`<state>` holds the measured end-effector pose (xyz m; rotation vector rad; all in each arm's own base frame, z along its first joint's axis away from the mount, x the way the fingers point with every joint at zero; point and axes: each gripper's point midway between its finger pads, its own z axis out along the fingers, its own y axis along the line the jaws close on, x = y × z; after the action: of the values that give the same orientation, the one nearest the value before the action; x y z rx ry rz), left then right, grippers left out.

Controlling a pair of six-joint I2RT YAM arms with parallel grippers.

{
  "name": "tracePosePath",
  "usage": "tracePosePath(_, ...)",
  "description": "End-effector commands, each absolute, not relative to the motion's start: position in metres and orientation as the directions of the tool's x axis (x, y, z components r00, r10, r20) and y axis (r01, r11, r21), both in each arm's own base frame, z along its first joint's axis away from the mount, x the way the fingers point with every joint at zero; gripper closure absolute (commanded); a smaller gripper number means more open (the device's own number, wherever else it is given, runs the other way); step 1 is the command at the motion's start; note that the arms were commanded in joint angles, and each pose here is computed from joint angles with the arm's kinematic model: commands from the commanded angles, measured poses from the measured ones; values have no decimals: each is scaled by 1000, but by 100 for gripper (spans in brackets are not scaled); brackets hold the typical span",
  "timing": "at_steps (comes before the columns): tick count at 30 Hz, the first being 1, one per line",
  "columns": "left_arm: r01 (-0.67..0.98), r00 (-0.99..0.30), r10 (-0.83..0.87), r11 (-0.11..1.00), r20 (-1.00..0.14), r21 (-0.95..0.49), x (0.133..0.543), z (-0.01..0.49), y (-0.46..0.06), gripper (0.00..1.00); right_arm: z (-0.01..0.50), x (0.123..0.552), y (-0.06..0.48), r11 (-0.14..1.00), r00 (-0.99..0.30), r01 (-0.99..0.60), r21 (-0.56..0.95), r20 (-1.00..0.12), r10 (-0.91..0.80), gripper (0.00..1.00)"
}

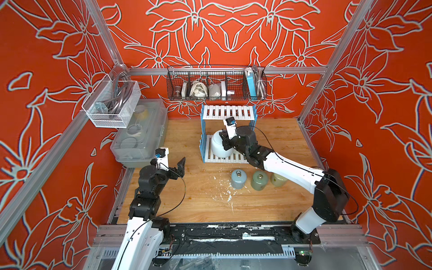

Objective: Remove the tea canisters from the shelf
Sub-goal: Pick up the tea canister from the shelf, then place the tea canister at the center of the board.

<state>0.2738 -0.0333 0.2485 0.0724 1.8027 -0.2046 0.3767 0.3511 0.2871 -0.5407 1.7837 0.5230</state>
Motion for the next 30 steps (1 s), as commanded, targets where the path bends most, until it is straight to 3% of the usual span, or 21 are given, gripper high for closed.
tracePosePath(1,163,-238,-69,981,-969,-109,274,250,-33,1,362,352,353,759,-119,-641,115,-992,50,100)
tracePosePath(18,150,-250,-69,983,-966,-109,274,248,-30,1,332,278,398,602,-135,-793,95,-991,-21,100)
tracePosePath(30,143,-216,-70,984,-974,-103,276,254,-29,1,274,271,419,538,-156,-836,106,-987,-48,100)
